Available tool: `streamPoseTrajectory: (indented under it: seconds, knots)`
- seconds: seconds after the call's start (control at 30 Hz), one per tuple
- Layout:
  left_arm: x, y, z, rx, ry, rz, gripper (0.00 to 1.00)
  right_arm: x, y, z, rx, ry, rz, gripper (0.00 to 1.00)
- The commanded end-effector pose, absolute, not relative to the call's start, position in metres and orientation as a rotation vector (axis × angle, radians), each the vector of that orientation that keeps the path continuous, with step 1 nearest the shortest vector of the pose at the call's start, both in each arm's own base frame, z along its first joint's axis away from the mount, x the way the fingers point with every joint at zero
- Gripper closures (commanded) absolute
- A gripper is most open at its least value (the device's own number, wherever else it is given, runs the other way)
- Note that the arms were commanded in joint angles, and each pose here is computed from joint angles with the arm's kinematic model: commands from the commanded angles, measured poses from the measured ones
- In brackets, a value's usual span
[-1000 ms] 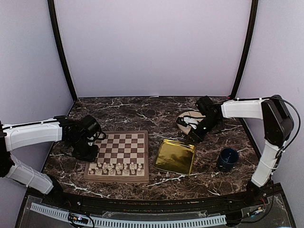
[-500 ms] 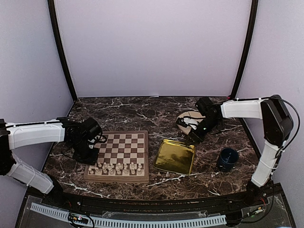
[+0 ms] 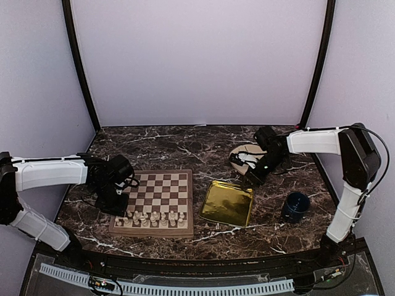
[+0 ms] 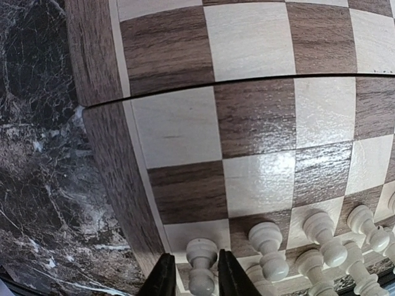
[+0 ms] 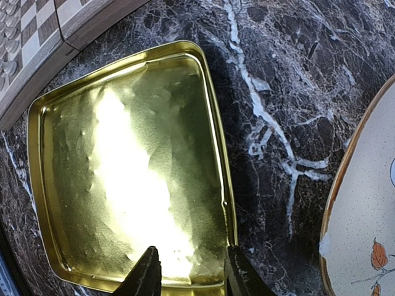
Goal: Set up the chess pieces on the board
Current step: Place the pawn on a2, then reset both arms
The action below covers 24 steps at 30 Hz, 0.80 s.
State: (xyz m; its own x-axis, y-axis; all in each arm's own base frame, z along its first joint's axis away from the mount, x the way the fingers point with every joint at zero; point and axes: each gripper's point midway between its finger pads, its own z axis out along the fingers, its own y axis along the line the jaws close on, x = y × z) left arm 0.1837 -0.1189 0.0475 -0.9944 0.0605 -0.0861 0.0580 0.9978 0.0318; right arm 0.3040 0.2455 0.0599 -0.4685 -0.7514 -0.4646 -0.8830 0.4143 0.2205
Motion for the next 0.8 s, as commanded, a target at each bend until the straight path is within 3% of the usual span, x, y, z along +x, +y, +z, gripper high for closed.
streamPoseTrajectory:
  seconds: [0.0,0.3,0.67,0.7,0.73,0.77]
  knots:
    - [0.18,-0.109,0.053,0.055,3.041,0.088,0.73,0.307,0.251,0.068,-1.429,2.346,0.657,0.64]
    - [0.208,-0.121,0.094,0.15,2.913,0.025,0.7,0.313,0.253,0.091,-1.409,2.311,0.636,0.64]
    - [0.318,-0.163,0.21,0.418,2.411,0.039,0.63,0.36,0.237,0.228,-1.149,2.013,0.322,0.63]
    - [0.327,-0.169,0.22,0.437,2.353,0.027,0.63,0.366,0.231,0.242,-1.09,1.989,0.283,0.61]
    - [0.335,-0.177,0.229,0.463,2.298,0.006,0.64,0.372,0.223,0.256,-1.015,1.97,0.24,0.53]
    - [0.343,-0.185,0.238,0.487,2.243,-0.018,0.63,0.38,0.213,0.271,-0.908,1.946,0.191,0.34]
